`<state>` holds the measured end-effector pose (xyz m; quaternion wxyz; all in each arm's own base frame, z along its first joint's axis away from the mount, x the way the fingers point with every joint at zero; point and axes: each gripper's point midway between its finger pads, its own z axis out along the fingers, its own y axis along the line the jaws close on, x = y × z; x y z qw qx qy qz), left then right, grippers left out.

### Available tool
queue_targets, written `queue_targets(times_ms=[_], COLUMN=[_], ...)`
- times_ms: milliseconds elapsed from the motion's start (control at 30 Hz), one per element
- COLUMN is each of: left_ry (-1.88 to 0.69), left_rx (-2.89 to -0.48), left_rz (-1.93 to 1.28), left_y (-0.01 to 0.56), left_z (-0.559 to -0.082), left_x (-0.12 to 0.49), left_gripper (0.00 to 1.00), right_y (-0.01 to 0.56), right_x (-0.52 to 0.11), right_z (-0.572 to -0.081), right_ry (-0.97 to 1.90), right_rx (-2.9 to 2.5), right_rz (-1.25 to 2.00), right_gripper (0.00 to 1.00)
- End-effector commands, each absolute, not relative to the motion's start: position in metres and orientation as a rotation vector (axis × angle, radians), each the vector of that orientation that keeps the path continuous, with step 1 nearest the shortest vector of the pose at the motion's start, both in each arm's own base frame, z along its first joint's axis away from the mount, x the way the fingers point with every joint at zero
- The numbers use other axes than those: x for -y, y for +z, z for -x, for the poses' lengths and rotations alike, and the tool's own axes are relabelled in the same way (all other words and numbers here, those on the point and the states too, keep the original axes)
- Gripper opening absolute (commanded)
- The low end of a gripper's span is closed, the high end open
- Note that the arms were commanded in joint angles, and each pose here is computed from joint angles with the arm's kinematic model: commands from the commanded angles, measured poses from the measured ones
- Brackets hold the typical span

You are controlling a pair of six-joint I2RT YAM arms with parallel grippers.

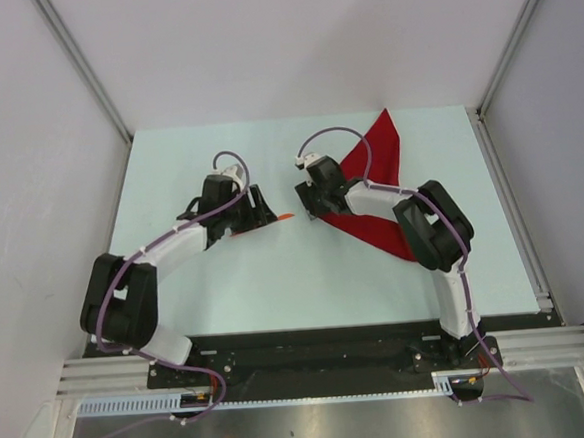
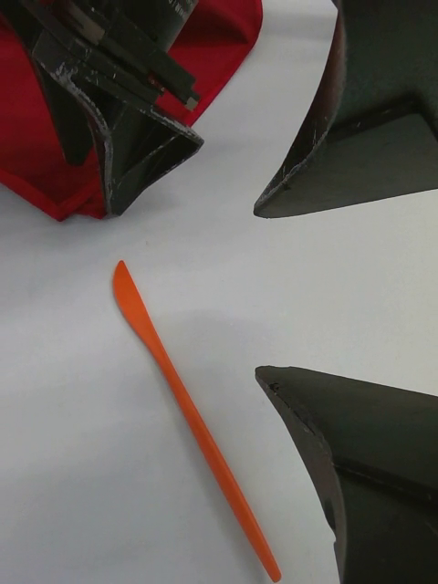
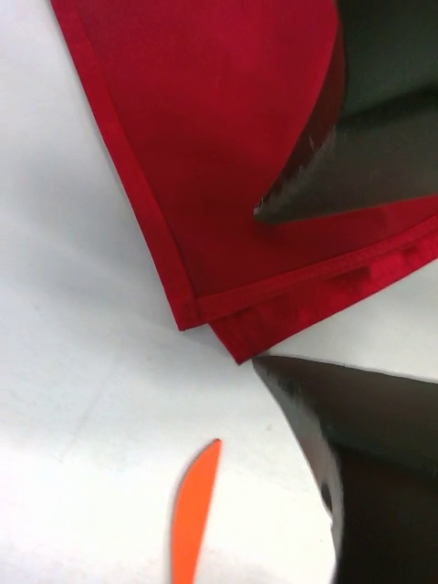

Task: Fold the napkin, place the utensils inside, and roll it up
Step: Fold the napkin

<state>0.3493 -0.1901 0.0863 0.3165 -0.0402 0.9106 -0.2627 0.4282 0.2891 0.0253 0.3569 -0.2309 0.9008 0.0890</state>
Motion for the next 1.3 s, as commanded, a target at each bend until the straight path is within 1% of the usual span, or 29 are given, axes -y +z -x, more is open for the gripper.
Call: queue_targets(times_ms=[0,133,167,233,267,367,433,467,567,767,800,900,933,1000,1033,1067,1133,1167,1233,1267], left_ry=[-0.74,-0.746,-0.745,-0.75,-0.751,-0.749,-0.749,-0.749,-0.752,-0.745,-0.743,-0.73,-0.722,-0.695,-0.689,-0.685,-0.681,-0.68,-0.683,-0.687], left_rx=[-2.326,-2.309,-2.308,-2.305,-2.304,-2.304,-2.303,-2.301,-2.299,-2.299,-2.3,-2.304,-2.308,-2.312,-2.31,-2.309,-2.31,-2.31,-2.313,-2.315], left_rz=[0.108,0.109,0.11,0.109,0.109,0.119,0.126,0.129,0.138,0.149,0.154,0.158,0.154,0.16,0.155,0.156,0.155,0.156,0.151,0.148], left_y=[0.112,0.118,0.118,0.119,0.12,0.119,0.118,0.118,0.119,0.119,0.118,0.117,0.115,0.114,0.115,0.115,0.114,0.113,0.112,0.11], left_z=[-0.351,-0.351,-0.352,-0.352,-0.352,-0.353,-0.354,-0.354,-0.355,-0.356,-0.356,-0.357,-0.357,-0.358,-0.358,-0.358,-0.357,-0.358,-0.356,-0.356], left_x=[0.191,0.19,0.189,0.19,0.189,0.187,0.184,0.183,0.181,0.177,0.176,0.174,0.173,0.17,0.17,0.169,0.169,0.169,0.171,0.172], left_gripper=[0.71,0.71,0.71,0.71,0.71,0.71,0.71,0.71,0.71,0.71,0.71,0.71,0.71,0.71,0.71,0.71,0.71,0.72,0.72,0.72], right_y=[0.017,0.01,0.01,0.009,0.006,0.006,0.003,0.002,0.002,0.007,0.007,0.016,0.02,0.047,0.052,0.083,0.102,0.125,0.129,0.115], right_x=[-0.285,-0.279,-0.28,-0.282,-0.284,-0.294,-0.305,-0.309,-0.324,-0.363,-0.366,-0.379,-0.379,-0.385,-0.38,-0.375,-0.361,-0.343,-0.314,-0.294], right_z=[-0.436,-0.43,-0.428,-0.425,-0.423,-0.42,-0.416,-0.416,-0.419,-0.432,-0.434,-0.441,-0.442,-0.438,-0.432,-0.431,-0.418,-0.409,-0.388,-0.373], right_ry=[0.163,0.131,0.132,0.136,0.14,0.178,0.209,0.227,0.261,0.425,0.439,0.484,0.488,0.548,0.544,0.548,0.528,0.484,0.426,0.375], right_rx=[-2.328,-2.347,-2.347,-2.348,-2.353,-2.352,-2.353,-2.358,-2.355,-2.341,-2.342,-2.322,-2.321,-2.288,-2.293,-2.25,-2.256,-2.234,-2.286,-2.345], right_rz=[0.616,0.621,0.625,0.634,0.642,0.652,0.649,0.621,0.581,0.479,0.465,0.452,0.445,0.461,0.473,0.458,0.442,0.402,0.374,0.333], right_gripper=[0.58,0.47,0.41,0.35,0.29,0.19,0.15,0.1,0.06,0.06,0.07,0.19,0.33,0.52,0.66,0.7,0.76,0.78,0.8,0.81])
